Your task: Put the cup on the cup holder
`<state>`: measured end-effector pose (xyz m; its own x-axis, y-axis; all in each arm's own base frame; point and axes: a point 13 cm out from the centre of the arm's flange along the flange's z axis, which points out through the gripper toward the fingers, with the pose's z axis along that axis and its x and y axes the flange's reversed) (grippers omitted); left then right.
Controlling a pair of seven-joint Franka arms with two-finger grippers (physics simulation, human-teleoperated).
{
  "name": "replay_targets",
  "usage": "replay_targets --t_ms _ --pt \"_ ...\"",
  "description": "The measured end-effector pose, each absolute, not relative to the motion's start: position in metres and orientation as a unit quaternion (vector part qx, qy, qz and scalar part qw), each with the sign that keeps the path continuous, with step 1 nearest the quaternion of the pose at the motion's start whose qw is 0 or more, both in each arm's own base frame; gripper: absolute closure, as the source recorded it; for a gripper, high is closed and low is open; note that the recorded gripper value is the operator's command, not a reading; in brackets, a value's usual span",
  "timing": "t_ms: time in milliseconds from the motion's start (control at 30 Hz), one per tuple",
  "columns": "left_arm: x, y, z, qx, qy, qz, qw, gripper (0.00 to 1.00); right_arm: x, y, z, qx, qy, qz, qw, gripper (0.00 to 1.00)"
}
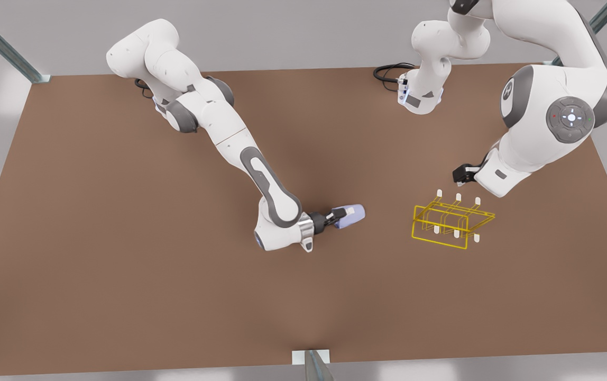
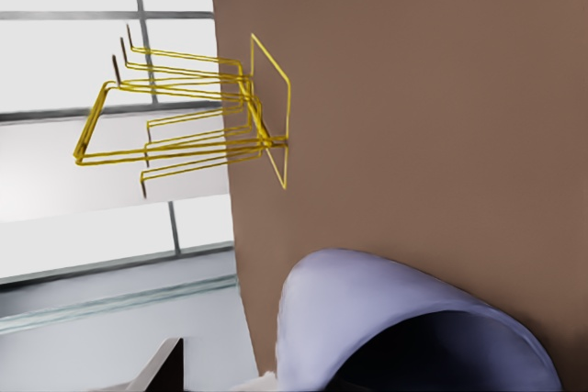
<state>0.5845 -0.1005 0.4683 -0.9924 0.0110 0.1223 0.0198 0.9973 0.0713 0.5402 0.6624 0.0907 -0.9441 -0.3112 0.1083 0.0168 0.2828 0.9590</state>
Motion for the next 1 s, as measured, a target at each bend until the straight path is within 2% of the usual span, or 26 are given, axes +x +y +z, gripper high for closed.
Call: replay_targets --t_ms 100,200,333,367,433,500,567,633,700,767,900,1000 --pt "0.584 -0.104 0.468 -0.010 -0.997 -0.036 0.061 0.00 0.549 0.655 0.089 0.097 -0.792 -0.590 0.128 0.00" --pt "0.582 -0.128 0.460 -0.031 -0.997 -0.037 0.065 0.00 0.587 0.621 0.099 0.091 -0.792 -0.594 0.105 0.00" --pt "0.560 -0.275 0.370 -0.184 -0.976 -0.045 0.109 0.00 0.631 0.555 0.113 0.102 -0.793 -0.594 0.093 0.00" --pt "0.556 -0.294 0.347 -0.215 -0.968 -0.039 0.120 0.00 0.656 0.520 0.136 0.112 -0.797 -0.589 0.078 0.00" --pt "0.548 -0.333 0.310 -0.272 -0.954 -0.021 0.127 0.00 0.713 0.417 0.244 0.177 -0.832 -0.525 0.010 0.00" --pt "0.544 -0.344 0.271 -0.311 -0.941 -0.011 0.136 0.00 0.700 0.376 0.368 0.288 -0.871 -0.396 -0.040 0.00" --pt "0.514 -0.332 0.215 -0.341 -0.926 -0.001 0.163 0.00 0.679 0.324 0.430 0.340 -0.900 -0.267 -0.050 0.00" --pt "0.493 -0.318 0.173 -0.369 -0.916 0.010 0.160 0.00 0.654 0.276 0.418 0.339 -0.924 -0.178 0.002 0.00" --pt "0.496 -0.320 0.157 -0.402 -0.906 0.020 0.130 0.00 0.608 0.227 0.425 0.329 -0.934 -0.130 0.051 0.00" --pt "0.501 -0.341 0.154 -0.443 -0.891 0.026 0.094 0.00 0.584 0.143 0.450 0.275 -0.956 -0.080 0.065 0.00" --pt "0.521 -0.355 0.146 -0.521 -0.853 0.010 0.031 0.00 0.587 0.058 0.499 0.186 -0.981 -0.018 0.043 0.00" --pt "0.515 -0.345 0.118 -0.566 -0.824 -0.001 0.016 0.00 0.586 0.028 0.509 0.143 -0.989 0.003 0.043 0.00"
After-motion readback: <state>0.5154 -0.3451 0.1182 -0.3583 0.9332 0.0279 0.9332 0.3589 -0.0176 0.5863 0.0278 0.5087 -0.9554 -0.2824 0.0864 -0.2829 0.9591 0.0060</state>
